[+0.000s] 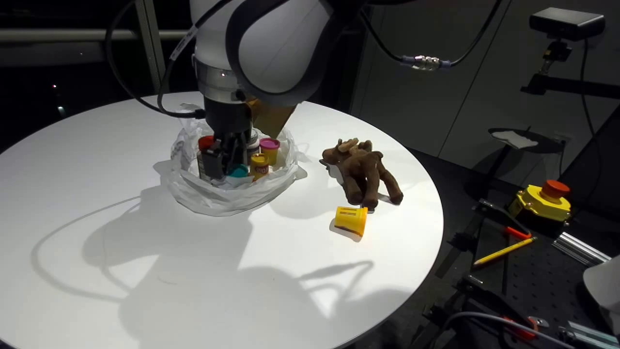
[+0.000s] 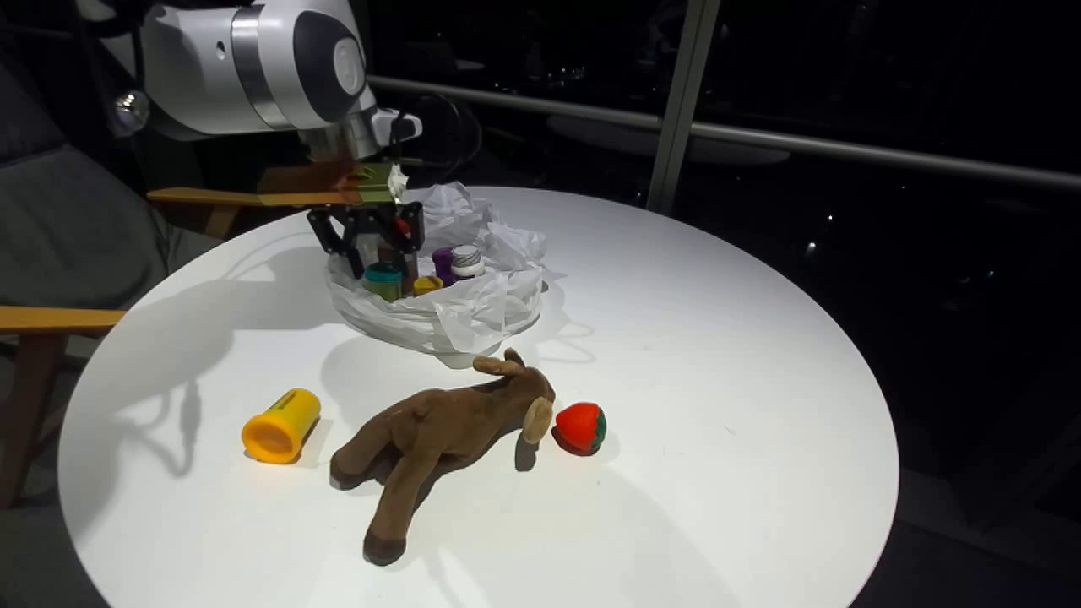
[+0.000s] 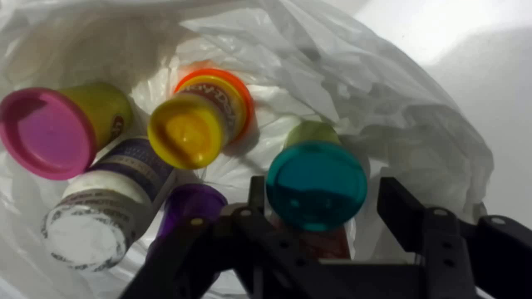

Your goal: Put the contents on the table inside the plastic bag.

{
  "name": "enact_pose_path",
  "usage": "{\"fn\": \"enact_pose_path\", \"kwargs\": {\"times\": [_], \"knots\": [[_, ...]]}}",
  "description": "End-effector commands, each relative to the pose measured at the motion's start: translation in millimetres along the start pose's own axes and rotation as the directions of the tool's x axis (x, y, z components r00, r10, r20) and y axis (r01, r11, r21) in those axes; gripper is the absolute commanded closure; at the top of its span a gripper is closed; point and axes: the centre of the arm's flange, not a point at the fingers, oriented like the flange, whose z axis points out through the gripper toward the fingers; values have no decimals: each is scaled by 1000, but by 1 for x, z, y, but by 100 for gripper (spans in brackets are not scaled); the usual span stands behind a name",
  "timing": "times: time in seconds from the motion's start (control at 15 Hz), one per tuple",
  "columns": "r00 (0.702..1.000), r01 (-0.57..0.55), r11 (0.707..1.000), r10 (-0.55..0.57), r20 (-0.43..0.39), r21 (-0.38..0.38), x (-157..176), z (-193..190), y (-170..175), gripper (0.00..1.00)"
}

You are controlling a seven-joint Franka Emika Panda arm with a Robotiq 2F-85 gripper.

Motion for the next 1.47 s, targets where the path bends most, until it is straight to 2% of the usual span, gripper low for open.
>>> {"fn": "enact_pose_path", "kwargs": {"times": [0.0,0.2,0.6,0.67,0.73,0.87,1.2,1.4], "knots": [[998,-32,999,31,-56,-25,13,-33,0,0],[990,-104,994,101,-93,-20,17,-43,1,0],[972,-228,974,229,-62,17,17,-43,-1,0],[965,-254,967,255,-63,16,-41,-80,23,0],[963,-265,964,265,-49,6,-45,-82,24,0],[945,-320,946,323,-49,56,-63,-100,32,0],[903,-424,889,429,12,170,-123,-157,68,0],[899,-436,881,435,46,183,-171,-182,89,0]]}}
